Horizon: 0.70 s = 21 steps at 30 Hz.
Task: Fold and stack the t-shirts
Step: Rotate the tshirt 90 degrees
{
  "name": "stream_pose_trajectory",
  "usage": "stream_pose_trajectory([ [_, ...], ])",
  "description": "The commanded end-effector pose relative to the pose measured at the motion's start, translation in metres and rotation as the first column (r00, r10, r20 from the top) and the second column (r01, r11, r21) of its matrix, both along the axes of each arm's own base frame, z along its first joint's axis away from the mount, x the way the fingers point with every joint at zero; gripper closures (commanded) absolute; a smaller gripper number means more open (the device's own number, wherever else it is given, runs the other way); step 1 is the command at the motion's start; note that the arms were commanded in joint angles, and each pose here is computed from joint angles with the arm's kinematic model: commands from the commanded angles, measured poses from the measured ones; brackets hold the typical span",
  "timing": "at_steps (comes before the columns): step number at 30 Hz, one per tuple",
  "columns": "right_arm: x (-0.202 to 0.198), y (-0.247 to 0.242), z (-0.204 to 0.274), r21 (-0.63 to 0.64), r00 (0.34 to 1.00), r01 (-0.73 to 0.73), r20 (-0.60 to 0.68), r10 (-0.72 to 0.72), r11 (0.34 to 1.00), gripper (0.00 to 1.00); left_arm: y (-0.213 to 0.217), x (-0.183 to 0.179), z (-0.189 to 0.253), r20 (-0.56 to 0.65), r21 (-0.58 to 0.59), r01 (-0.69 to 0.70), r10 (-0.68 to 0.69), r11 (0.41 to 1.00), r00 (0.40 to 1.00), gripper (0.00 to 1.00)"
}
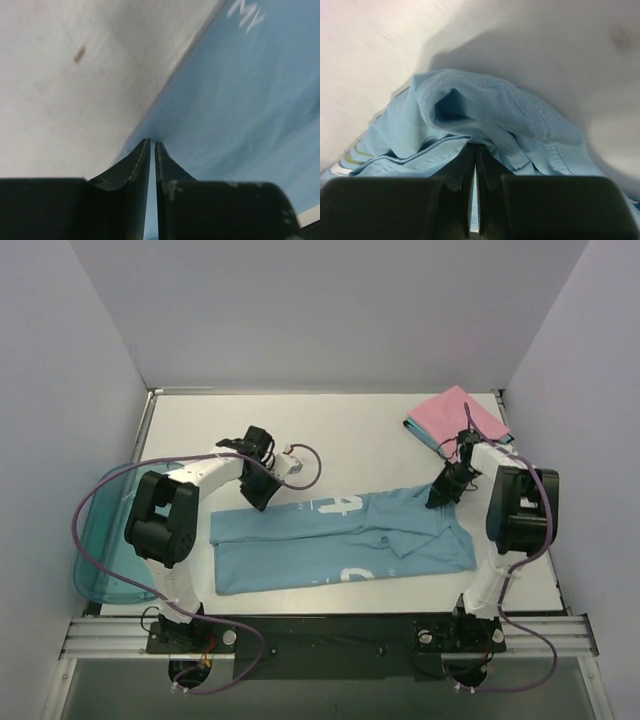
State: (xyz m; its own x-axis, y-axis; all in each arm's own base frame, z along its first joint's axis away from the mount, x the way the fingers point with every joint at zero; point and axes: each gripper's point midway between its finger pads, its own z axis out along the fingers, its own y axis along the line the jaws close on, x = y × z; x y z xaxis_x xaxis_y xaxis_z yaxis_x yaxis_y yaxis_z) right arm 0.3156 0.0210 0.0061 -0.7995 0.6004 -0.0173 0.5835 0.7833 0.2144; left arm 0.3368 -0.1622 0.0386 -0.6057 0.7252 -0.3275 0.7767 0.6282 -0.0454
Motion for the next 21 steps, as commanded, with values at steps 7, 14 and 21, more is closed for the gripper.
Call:
stream_pose_trajectory([
  [7, 0.120, 0.089, 0.016, 0.124, 0.981, -0.180, 0.099, 0.168, 0.976, 1.00, 0.055, -0.083, 0.002, -0.091, 0.086, 0.075, -0.067, 0.993, 0.994, 0.79],
  [14, 0.167, 0.104, 0.101, 0.032, 0.907, -0.264, 0.347, 0.237, 0.964, 1.00, 0.020, -0.109, 0.080, -0.092, -0.156, 0.241, -0.256, 0.958, 0.962, 0.69],
  [21, 0.111, 0.055, 0.108, -0.097, 0.935, -0.196, 0.280, 0.216, 0.976, 1.00, 0.059, -0.060, 0.051, -0.050, -0.033, 0.125, -0.127, 0.992, 0.991, 0.69],
])
